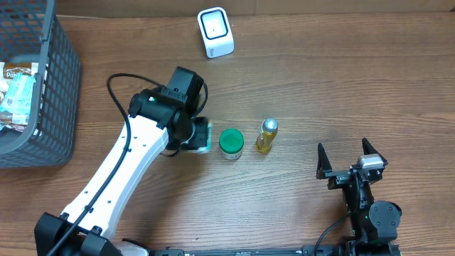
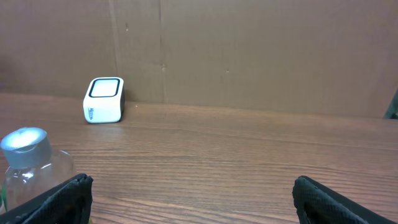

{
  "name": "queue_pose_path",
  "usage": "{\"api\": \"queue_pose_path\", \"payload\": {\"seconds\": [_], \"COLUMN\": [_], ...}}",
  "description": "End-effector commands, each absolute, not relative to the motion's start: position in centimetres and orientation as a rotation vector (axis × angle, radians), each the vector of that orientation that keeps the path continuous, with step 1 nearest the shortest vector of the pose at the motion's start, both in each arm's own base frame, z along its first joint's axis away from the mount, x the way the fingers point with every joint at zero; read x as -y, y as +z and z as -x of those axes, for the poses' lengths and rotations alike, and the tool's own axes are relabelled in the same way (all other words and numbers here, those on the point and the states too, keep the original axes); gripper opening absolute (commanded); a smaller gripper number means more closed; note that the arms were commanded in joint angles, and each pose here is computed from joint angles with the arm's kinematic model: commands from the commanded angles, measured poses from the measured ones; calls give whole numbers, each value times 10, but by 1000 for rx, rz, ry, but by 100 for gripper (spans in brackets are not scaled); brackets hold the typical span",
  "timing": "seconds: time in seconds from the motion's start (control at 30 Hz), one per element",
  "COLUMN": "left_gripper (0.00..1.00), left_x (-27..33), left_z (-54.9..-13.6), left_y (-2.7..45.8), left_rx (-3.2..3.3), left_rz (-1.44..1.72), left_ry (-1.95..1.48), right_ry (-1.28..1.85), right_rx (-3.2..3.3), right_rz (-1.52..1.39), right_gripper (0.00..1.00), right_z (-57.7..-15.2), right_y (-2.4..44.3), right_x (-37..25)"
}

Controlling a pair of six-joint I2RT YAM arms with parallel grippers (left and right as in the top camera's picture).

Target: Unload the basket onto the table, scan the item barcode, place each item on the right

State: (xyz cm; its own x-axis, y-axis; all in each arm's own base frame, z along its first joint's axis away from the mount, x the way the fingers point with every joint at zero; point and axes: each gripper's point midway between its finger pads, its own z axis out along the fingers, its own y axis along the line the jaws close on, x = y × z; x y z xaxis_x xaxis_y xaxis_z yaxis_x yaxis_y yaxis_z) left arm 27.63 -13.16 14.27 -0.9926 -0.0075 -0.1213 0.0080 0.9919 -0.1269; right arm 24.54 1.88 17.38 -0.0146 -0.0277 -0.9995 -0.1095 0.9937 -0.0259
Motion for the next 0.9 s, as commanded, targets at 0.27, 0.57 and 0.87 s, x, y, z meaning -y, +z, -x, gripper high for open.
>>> {"api": "queue_pose_path", "payload": {"seconds": [0.27, 0.57, 0.87], "left_gripper": [4, 4, 9], "left_x": [50, 66, 78], "left_z": [-270, -281, -284], "left_y": [112, 68, 30], "left_rx": [-2907, -2878, -2936], "left_rz": [351, 212, 253], "left_ry": [588, 775, 752], "right_ry": [57, 57, 57], "right_rx": [-1585, -1585, -1585], "right_rz": [100, 100, 100], "right_gripper": [100, 100, 100], "right_z": [-246, -246, -246], "right_y": [171, 171, 171], "right_x": [-17, -17, -17]}}
